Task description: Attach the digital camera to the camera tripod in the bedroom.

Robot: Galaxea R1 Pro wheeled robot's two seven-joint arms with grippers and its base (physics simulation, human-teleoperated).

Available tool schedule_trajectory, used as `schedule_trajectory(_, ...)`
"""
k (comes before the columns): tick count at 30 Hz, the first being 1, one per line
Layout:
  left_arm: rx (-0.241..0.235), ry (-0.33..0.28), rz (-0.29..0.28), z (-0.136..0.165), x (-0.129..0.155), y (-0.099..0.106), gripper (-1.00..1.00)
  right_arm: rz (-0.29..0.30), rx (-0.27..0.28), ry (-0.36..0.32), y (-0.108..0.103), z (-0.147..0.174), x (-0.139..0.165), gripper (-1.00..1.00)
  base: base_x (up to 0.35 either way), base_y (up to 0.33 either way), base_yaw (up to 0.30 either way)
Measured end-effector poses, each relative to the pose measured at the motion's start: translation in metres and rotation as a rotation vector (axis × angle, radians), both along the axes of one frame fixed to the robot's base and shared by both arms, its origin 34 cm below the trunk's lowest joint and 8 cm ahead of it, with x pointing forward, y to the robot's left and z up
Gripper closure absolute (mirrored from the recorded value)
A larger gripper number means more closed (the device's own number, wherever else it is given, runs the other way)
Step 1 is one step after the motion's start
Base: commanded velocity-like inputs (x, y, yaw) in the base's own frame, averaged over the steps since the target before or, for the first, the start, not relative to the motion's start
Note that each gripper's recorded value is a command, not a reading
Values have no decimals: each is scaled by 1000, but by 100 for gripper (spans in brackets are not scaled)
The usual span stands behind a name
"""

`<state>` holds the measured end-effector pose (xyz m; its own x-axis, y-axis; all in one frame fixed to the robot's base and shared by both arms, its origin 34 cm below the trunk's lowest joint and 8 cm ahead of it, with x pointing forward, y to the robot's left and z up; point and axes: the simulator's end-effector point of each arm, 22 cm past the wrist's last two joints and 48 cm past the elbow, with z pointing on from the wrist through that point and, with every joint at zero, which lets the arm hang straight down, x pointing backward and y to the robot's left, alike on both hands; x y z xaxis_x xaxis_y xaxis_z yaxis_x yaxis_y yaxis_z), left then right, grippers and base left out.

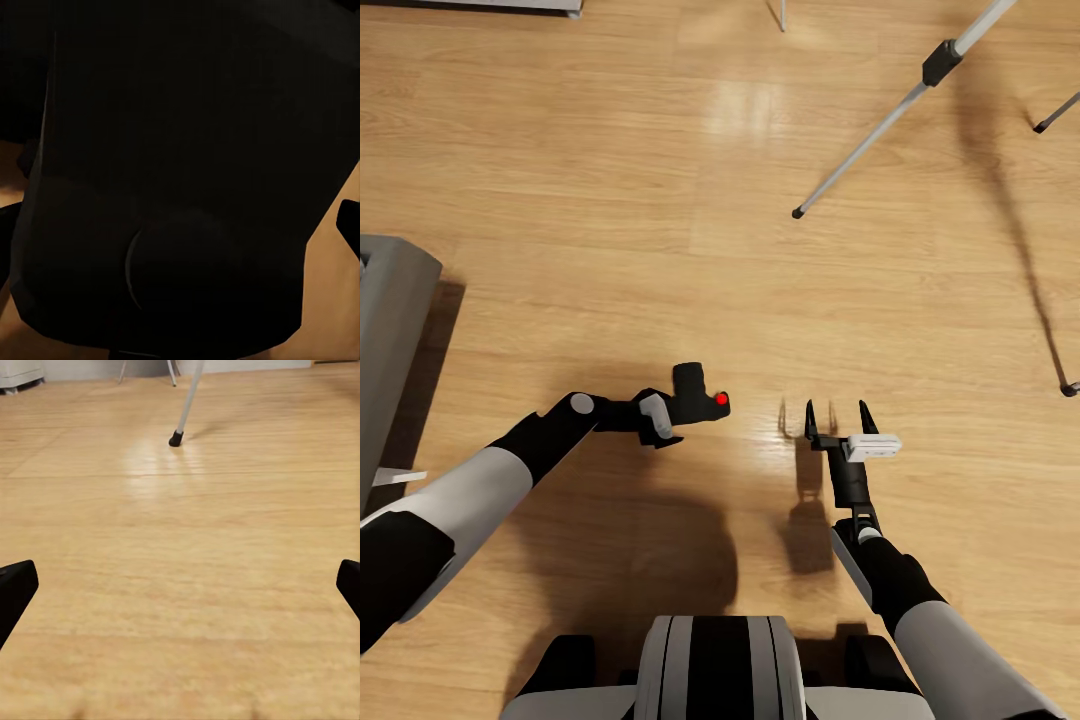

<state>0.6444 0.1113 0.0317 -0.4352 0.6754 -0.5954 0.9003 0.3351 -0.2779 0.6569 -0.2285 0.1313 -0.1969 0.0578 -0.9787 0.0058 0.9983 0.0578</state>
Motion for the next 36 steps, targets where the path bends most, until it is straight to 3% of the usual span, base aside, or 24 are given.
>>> schedule_trajectory(5, -1, 0, 0, 0, 0, 0, -100, 0, 0, 0, 0, 0, 0, -100, 0, 0, 0)
schedule_trajectory(6, -1, 0, 0, 0, 0, -1, 100, 0, 0, 0, 0, 0, 0, -100, 0, 0, 0)
schedule_trajectory(36, -19, -20, 1, 10, 9, -9, 100, 1, 1, -12, 1, 5, 3, -100, 0, 0, 0)
